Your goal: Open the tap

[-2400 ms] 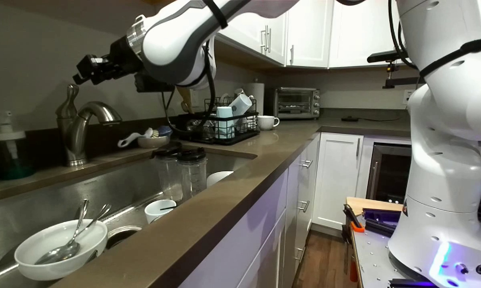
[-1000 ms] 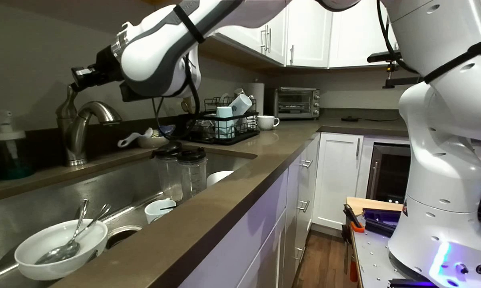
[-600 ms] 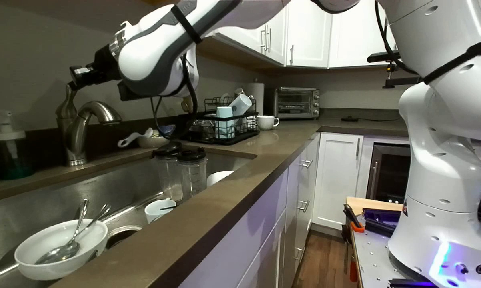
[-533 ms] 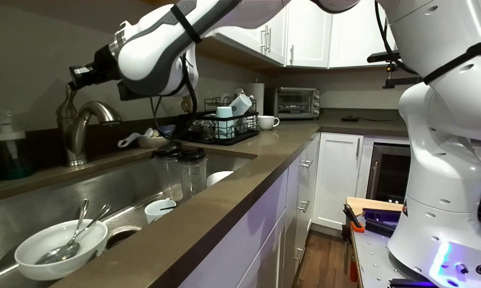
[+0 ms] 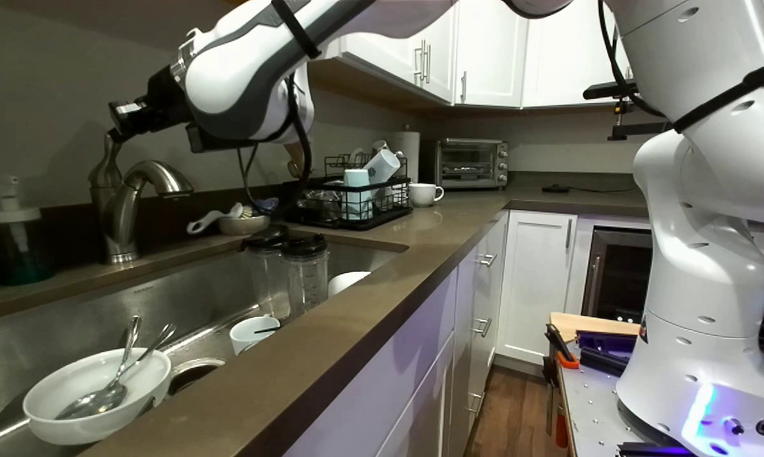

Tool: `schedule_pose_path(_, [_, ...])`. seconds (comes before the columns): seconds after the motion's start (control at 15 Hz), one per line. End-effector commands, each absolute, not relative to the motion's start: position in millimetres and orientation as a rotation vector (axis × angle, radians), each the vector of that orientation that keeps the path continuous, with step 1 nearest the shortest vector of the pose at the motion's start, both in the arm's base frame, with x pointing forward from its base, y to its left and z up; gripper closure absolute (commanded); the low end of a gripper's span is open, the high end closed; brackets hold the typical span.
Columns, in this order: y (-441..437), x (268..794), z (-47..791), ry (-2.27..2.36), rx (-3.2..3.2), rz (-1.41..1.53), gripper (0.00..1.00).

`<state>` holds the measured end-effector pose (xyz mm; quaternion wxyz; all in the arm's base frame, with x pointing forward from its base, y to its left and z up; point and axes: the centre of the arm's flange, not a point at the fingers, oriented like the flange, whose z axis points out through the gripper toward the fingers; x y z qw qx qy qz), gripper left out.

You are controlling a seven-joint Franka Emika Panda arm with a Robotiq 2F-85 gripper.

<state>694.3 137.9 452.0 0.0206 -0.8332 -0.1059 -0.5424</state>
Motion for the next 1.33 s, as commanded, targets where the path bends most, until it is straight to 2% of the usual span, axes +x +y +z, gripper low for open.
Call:
schedule_pose_path(0.0, [136.5, 711.0, 450.5, -0.294, -2.585, -1.675, 0.97])
schedule_pose_path(1.27, [130.3, 748.2, 457.2, -0.176, -2.379, -1.98, 0.97])
